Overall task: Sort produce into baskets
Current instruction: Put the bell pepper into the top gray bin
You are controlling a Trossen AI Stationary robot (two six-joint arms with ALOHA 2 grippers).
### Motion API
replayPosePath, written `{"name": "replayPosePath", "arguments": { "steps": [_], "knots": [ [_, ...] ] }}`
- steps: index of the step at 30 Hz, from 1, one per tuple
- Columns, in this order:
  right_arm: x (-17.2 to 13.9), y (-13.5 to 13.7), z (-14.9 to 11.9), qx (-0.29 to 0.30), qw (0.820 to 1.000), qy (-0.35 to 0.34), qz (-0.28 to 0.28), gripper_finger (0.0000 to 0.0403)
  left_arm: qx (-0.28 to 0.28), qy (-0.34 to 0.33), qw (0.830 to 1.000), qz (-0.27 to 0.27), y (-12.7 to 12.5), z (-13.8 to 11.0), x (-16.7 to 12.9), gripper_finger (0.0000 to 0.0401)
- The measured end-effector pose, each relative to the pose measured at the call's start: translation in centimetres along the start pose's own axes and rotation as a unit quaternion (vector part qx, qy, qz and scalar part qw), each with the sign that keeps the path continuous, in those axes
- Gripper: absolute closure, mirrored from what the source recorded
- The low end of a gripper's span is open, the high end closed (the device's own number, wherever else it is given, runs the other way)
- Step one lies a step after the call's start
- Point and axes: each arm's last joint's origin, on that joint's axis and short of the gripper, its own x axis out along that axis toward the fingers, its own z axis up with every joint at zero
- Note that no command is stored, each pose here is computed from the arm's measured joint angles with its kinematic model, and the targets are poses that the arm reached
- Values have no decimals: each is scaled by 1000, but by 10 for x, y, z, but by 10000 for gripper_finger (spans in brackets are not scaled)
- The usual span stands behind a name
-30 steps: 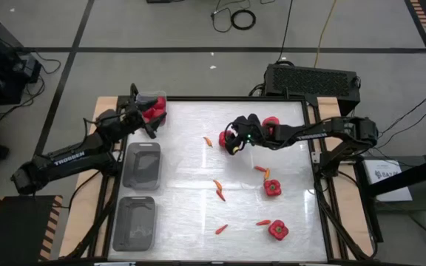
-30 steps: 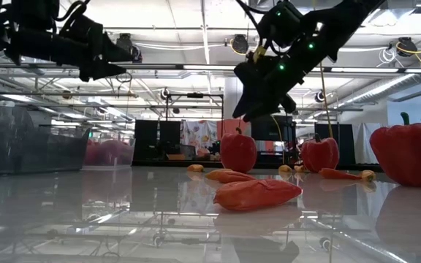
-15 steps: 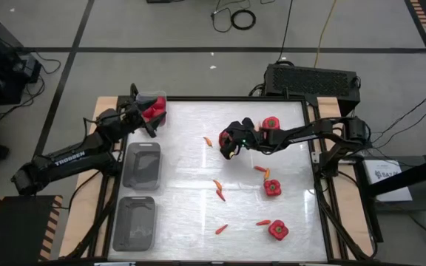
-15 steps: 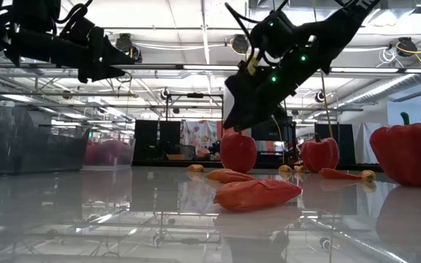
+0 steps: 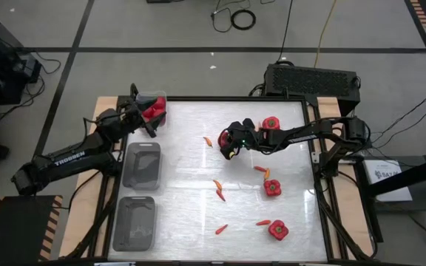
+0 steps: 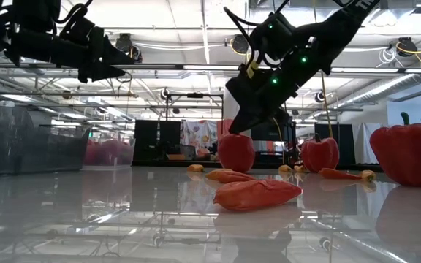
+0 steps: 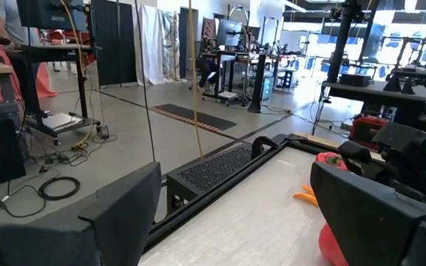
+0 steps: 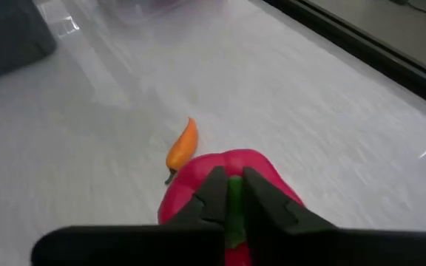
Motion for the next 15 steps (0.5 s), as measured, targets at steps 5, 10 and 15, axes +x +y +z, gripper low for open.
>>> {"name": "replayPosePath", "arguments": {
  "steps": [5, 10, 15],
  "knots": [
    [-2, 3, 2, 6, 1000, -9, 9, 383, 0, 2, 1000, 0, 0, 0, 0, 48],
    [-13, 21, 25, -12, 998, -52, 39, 396, 9, 12, 1000, 9, 1, -2, 0, 48],
    [-24, 53, 56, -37, 990, -108, 80, 395, 11, 12, 999, 44, 3, -2, 0, 48]
  ]
}}
